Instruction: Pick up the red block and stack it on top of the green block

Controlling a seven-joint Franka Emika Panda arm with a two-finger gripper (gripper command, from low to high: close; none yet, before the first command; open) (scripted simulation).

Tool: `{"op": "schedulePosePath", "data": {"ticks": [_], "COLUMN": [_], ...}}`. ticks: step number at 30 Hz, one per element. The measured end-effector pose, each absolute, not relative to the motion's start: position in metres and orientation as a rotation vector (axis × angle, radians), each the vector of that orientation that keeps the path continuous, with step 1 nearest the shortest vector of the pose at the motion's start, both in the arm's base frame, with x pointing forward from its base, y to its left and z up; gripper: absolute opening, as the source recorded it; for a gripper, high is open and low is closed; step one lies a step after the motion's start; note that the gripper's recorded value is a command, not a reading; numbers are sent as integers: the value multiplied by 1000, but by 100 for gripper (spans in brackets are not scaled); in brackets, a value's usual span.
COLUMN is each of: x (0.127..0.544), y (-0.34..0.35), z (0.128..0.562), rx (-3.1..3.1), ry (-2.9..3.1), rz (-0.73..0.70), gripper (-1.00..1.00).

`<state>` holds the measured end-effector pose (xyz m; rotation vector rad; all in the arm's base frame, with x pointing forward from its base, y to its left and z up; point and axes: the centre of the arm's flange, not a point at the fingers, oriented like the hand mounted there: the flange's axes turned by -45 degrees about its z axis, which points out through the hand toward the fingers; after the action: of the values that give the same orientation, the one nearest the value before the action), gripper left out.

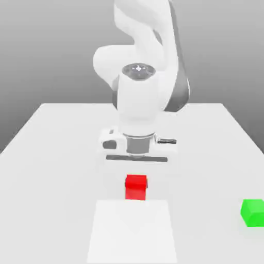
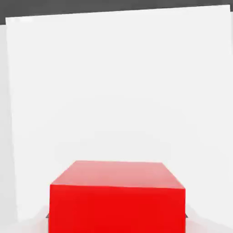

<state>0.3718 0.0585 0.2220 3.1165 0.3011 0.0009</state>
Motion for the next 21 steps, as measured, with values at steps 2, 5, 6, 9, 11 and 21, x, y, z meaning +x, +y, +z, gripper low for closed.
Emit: {"op": "schedulePosePath", "data": {"ticks": [2,5,6,9,11,21], "x": [379,387,388,387,384,361], "y": [88,132,147,197,229,325], "z": [225,229,231,235,238,194], "rx": [3082,2997,2961,2821,2709,2283], "ry": [548,901,1015,1360,1574,2158], "rz": [0,0,-1,-1,-2,-2], "gripper": [-100,-100,-100,-100,-100,-100]}}
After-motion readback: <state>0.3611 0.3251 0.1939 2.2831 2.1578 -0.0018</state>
